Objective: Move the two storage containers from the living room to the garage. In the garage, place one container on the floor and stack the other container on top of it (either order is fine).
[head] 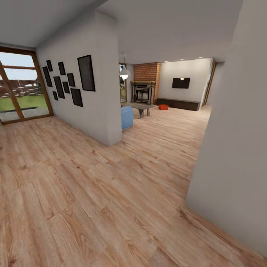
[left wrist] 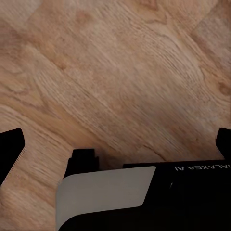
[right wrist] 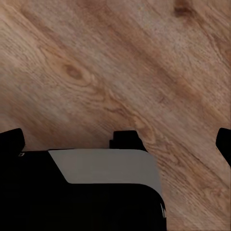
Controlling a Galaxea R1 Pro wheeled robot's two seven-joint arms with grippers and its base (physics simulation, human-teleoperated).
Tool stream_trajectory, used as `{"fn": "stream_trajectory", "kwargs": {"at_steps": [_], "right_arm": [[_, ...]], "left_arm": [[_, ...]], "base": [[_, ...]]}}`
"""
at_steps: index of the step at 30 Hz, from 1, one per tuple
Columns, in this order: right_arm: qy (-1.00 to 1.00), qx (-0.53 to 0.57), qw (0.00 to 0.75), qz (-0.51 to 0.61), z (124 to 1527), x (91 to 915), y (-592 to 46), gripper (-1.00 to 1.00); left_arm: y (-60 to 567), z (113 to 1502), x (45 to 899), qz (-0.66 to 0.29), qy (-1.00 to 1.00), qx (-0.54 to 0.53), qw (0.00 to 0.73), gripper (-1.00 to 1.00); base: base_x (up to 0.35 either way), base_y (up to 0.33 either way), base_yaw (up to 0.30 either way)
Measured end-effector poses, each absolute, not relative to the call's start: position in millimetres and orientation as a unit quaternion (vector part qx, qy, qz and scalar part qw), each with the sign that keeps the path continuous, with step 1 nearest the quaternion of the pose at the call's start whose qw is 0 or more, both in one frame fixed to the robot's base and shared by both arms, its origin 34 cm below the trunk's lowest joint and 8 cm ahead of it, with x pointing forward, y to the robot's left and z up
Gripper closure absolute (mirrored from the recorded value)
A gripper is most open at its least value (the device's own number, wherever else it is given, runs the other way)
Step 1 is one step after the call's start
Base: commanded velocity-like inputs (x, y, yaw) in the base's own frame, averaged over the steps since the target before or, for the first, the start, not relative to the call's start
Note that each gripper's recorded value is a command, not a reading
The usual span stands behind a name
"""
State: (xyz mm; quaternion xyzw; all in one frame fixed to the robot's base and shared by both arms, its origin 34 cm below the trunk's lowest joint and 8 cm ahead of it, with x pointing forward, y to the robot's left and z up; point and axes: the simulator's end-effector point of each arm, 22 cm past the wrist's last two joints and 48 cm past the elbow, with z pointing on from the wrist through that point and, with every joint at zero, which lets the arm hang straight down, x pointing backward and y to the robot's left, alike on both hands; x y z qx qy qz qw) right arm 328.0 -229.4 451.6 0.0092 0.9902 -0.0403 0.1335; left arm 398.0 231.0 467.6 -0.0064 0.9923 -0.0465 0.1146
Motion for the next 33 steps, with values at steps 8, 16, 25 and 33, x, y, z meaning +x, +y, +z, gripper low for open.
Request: {"fn": "stream_trajectory", "kwargs": {"at_steps": [8, 16, 25, 33], "right_arm": [[0.99, 0.009, 0.134, -0.04, 451.6, 328.1, -229.4, -1.0], [0.99, 0.009, 0.133, -0.04, 451.5, 327.9, -229.4, -1.0], [0.99, 0.009, 0.134, -0.04, 451.6, 328.1, -229.4, -1.0], [0.99, 0.009, 0.134, -0.04, 451.6, 328.0, -229.4, -1.0]], "left_arm": [[231.0, 467.7, 398.3, -0.047, 0.992, -0.006, 0.115, -1.0], [230.3, 467.6, 397.9, -0.047, 0.992, -0.006, 0.114, -1.0], [229.8, 467.7, 398.2, -0.047, 0.992, -0.006, 0.115, -1.0], [229.8, 467.6, 398.0, -0.047, 0.992, -0.006, 0.114, -1.0]], "base": [[0.322, 0.0, 0.269], [0.322, 0.0, 0.123], [0.322, 0.0, 0.005], [0.322, 0.0, 0.0]]}}
